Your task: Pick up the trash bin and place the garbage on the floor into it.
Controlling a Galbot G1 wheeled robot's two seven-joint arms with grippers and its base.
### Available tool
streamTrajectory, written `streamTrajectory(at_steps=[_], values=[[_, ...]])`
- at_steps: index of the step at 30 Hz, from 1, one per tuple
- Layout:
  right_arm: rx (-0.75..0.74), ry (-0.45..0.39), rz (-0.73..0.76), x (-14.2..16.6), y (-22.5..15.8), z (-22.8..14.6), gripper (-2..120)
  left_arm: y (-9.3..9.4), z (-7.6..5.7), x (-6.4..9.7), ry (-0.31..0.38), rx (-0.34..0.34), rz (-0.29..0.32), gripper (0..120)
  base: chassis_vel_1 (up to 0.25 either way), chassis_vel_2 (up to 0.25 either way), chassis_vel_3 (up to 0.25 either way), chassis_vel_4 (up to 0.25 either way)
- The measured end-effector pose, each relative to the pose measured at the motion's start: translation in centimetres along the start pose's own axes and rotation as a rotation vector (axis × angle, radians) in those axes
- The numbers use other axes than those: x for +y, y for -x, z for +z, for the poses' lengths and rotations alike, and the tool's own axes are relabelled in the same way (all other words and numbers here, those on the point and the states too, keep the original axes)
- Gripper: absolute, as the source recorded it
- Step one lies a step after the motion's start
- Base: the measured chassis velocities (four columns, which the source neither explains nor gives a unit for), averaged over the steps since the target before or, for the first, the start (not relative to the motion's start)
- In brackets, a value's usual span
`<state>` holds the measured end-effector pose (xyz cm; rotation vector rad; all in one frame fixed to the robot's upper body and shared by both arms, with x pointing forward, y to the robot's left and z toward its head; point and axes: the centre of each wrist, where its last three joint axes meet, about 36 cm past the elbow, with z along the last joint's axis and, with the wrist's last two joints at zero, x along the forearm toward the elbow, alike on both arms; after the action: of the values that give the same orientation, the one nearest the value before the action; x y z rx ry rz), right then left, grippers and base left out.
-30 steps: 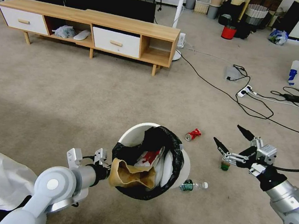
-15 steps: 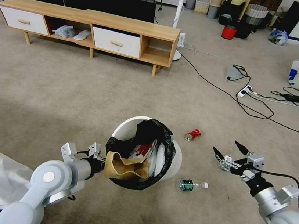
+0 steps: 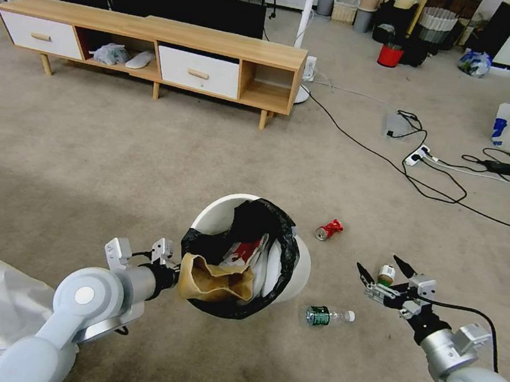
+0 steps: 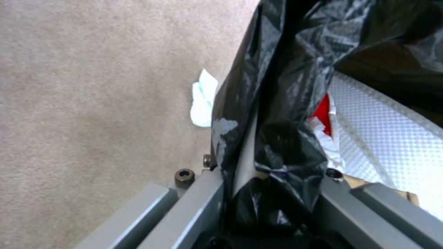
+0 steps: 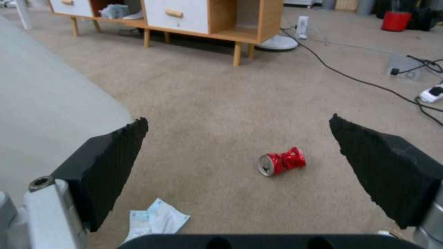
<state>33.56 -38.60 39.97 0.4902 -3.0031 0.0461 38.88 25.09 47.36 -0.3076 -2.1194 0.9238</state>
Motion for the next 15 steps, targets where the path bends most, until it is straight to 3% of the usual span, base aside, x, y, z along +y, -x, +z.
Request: streamTrajectory(at_steps=[15], values=[[-0.018,-0.017,0.039,0.31,-0.49,0.67,100,0.09,-0.07,0.29,0.011,-0.01,-0.007,0,0.0,0.0,0.0,0.0]])
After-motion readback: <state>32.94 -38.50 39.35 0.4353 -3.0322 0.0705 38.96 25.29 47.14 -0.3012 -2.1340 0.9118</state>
